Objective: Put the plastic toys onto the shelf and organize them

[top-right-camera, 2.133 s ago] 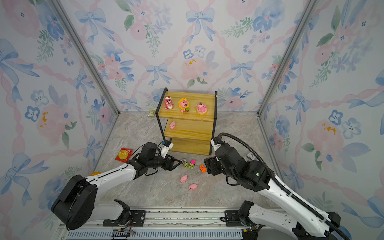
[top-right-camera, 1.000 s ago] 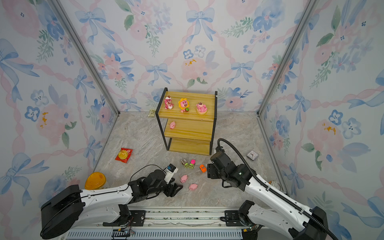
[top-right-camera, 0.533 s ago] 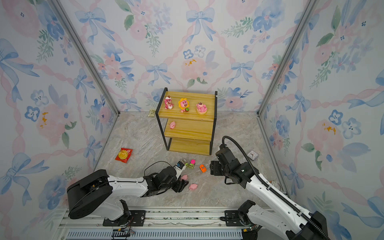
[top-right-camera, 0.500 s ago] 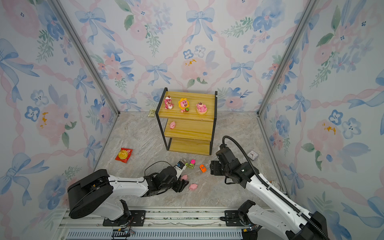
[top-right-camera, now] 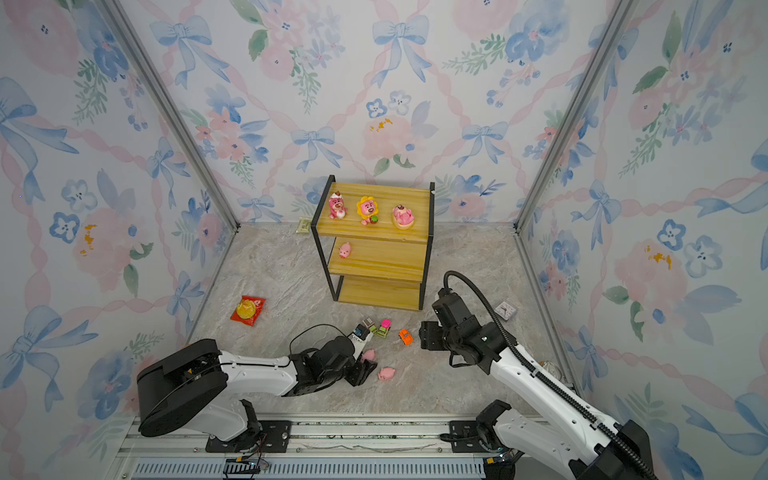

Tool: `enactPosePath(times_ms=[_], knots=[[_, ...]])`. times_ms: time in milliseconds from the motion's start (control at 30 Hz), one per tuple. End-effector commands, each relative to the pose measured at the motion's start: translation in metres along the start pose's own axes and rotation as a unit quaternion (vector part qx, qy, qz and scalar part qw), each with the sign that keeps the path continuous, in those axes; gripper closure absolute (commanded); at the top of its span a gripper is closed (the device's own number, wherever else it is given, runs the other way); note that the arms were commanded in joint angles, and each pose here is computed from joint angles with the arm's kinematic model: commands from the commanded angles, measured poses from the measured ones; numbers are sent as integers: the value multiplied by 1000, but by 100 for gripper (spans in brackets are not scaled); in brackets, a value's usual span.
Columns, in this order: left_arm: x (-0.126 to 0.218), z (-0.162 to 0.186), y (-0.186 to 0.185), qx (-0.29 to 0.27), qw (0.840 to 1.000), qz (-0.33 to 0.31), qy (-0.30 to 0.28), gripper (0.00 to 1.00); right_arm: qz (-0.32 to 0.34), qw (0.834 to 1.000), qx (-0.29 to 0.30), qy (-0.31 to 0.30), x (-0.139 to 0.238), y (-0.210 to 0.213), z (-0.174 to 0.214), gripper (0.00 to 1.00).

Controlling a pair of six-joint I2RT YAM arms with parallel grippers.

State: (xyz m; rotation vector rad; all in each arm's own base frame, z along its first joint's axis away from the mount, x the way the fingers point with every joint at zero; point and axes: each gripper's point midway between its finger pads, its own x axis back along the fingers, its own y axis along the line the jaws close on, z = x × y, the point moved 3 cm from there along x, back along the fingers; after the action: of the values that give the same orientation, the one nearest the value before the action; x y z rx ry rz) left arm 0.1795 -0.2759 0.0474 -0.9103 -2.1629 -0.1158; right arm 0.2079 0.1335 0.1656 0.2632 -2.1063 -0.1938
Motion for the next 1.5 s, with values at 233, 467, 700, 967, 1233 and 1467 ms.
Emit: enactPosePath(times_ms=[233, 467, 700, 967, 1233, 1467], knots=[[-14, 29, 11, -10, 997, -44, 58, 45, 2, 1000, 2, 6, -5, -2, 1, 28], [-8, 32, 15, -11, 996, -64, 63, 46, 1, 1000, 5, 9, -7, -3, 1, 28], [4, 38, 24, -7, 994, -88, 63, 43, -3, 1000, 3, 13, -9, -2, 1, 28], [4, 36, 24, -11, 994, -96, 59, 43, -7, 1000, 3, 13, -8, 0, 0, 29], [-2, 38, 20, -18, 993, -94, 69, 46, -6, 1000, 2, 12, -7, -2, 2, 29], [-4, 39, 18, -21, 993, -88, 74, 50, -5, 1000, 1, 11, -7, -2, 2, 29]])
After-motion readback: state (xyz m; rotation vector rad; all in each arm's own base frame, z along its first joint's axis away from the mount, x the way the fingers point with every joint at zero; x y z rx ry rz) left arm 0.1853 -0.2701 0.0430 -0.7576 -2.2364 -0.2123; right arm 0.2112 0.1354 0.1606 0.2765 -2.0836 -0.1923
